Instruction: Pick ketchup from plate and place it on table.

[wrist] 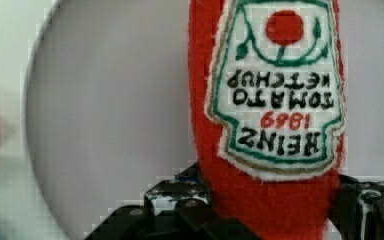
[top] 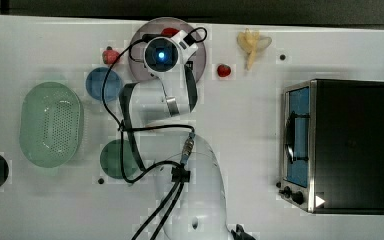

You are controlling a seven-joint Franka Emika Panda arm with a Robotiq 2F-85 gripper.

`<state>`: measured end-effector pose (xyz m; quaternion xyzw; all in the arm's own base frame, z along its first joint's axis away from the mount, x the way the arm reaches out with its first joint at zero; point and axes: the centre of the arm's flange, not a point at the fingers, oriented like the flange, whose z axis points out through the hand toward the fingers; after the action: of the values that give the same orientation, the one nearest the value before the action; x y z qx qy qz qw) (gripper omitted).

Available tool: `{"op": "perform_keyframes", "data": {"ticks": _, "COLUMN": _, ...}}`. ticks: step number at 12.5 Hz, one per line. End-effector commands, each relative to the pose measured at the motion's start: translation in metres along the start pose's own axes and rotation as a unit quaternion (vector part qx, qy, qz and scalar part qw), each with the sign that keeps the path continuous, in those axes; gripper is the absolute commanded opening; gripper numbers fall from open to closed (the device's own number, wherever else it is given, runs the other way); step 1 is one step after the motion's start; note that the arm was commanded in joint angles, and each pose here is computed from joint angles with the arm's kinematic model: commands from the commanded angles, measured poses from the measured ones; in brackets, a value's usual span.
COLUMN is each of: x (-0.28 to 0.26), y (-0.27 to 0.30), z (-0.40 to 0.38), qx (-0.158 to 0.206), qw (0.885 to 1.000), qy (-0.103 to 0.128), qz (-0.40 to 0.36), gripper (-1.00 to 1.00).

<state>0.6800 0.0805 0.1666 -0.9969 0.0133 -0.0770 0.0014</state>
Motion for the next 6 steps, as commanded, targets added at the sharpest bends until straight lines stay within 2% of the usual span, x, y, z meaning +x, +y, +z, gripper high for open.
{"op": "perform_keyframes", "data": {"ticks": 1, "x": 0.044, "y": 0.031, "z": -0.116, "qx": -0.01, "qw": 0.998, "qy": 0.067, "qz": 0.021, "gripper": 0.24}}
{"op": "perform_keyframes", "data": {"ticks": 3, "x": 0.044, "y": 0.042, "z": -0.163, "qx": -0.013, "qw": 0.998, "qy": 0.043, "qz": 0.046, "gripper": 0.24}}
{"op": "perform_keyframes", "data": {"ticks": 6, "x": 0.034, "y": 0.062, "z": -0.226, "qx": 0.016, "qw": 0.994, "qy": -0.002, "qz": 0.106, "gripper": 0.24}}
